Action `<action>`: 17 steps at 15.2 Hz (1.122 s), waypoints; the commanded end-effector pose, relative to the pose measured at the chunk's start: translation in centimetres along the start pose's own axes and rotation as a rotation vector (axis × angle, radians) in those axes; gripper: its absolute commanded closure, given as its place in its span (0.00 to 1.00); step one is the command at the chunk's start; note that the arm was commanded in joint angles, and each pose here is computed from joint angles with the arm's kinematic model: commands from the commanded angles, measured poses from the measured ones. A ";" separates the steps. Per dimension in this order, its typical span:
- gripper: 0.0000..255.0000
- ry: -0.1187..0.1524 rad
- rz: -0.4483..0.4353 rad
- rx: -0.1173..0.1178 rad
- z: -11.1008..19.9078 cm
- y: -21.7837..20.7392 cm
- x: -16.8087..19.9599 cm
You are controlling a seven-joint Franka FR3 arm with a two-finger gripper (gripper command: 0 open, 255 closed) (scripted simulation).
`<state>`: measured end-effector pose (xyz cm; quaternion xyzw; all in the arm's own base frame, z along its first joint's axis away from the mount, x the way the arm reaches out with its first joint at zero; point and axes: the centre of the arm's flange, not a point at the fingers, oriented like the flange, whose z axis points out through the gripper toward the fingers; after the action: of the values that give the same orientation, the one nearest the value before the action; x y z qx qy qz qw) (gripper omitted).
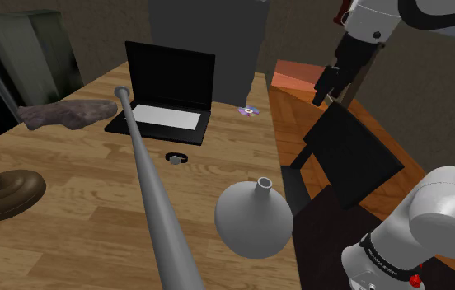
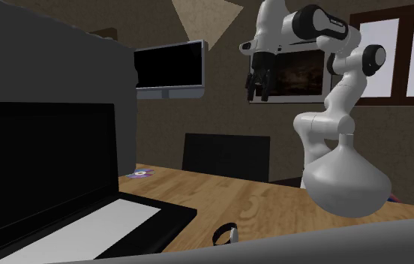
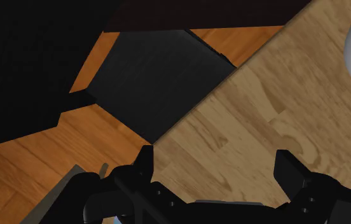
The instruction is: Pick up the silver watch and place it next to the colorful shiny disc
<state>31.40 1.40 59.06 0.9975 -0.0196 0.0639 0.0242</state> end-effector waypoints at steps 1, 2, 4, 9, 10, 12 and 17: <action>0.00 0.000 0.000 0.000 0.0 0.0 0.0; 0.00 0.011 -0.004 -0.004 0.7 -1.0 0.3; 0.00 0.034 -0.011 -0.012 2.2 -3.1 1.1; 0.00 0.091 -0.030 -0.032 5.9 -8.2 2.9; 0.00 0.102 -0.034 -0.036 6.6 -9.2 3.3; 0.00 0.125 -0.041 -0.044 8.1 -11.2 4.1; 0.00 0.182 -0.060 -0.064 11.7 -16.2 6.1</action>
<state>39.08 15.95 48.30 0.9875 0.0086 0.1462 0.0585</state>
